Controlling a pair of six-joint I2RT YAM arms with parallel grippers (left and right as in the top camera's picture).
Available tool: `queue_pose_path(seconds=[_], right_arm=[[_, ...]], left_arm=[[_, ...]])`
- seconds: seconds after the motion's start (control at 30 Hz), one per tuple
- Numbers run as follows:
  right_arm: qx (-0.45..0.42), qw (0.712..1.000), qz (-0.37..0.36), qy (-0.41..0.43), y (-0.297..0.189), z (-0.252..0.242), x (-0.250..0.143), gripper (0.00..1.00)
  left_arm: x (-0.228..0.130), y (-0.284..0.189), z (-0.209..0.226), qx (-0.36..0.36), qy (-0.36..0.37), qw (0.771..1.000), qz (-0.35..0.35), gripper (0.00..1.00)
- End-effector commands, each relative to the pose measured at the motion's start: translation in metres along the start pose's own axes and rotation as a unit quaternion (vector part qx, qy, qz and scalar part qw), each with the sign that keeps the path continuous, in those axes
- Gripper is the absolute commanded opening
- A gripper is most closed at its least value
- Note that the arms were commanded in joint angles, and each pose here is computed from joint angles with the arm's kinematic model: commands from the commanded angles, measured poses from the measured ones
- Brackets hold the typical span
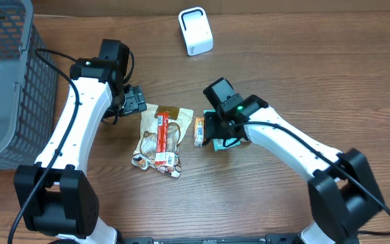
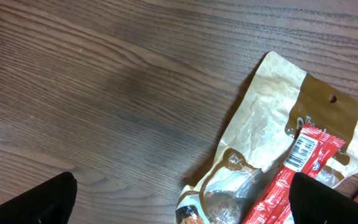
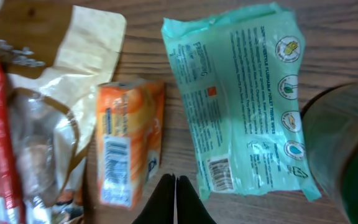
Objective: Scan the item barcode
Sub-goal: 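Move the right gripper over the orange tissue pack, then lower the right gripper and grasp the orange tissue pack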
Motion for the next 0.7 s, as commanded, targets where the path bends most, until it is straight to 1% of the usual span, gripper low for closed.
queue_pose_path(seconds=[0.0, 0.23, 0.37, 0.53, 0.67], right_arm=[[0.001, 1.000, 0.002, -0.001, 0.007, 0.006, 0.001, 0.04], [0.011, 1.000, -0.001, -0.017, 0.012, 0.018, -0.005, 0.05], [0.019, 0.999, -0.001, -0.031, 0.013, 0.027, -0.012, 0.09], [0.024, 0.999, -0.002, -0.041, 0.013, 0.033, -0.018, 0.09], [0.017, 0.999, -0.011, -0.041, 0.013, 0.032, -0.014, 0.09]], left_arm=[[0.006, -0.005, 0.002, 0.004, -0.003, 1.000, -0.012, 1.00], [0.006, -0.005, 0.002, 0.004, -0.003, 1.000, -0.012, 1.00], [0.006, -0.005, 0.002, 0.004, -0.003, 1.000, -0.012, 0.99], [0.006, -0.005, 0.002, 0.004, -0.003, 1.000, -0.012, 1.00], [0.006, -0.005, 0.002, 0.004, -0.003, 1.000, -0.012, 1.00]])
Point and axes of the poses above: each gripper's point midway between its finger pads, its own y axis out along the fingers, its own z axis along the line the jaws close on, x = y × z, the point moved 3 cm from there along -y, back along the fingers, and after that the axes turned 12 degrees about y, right-handed, at the moved point
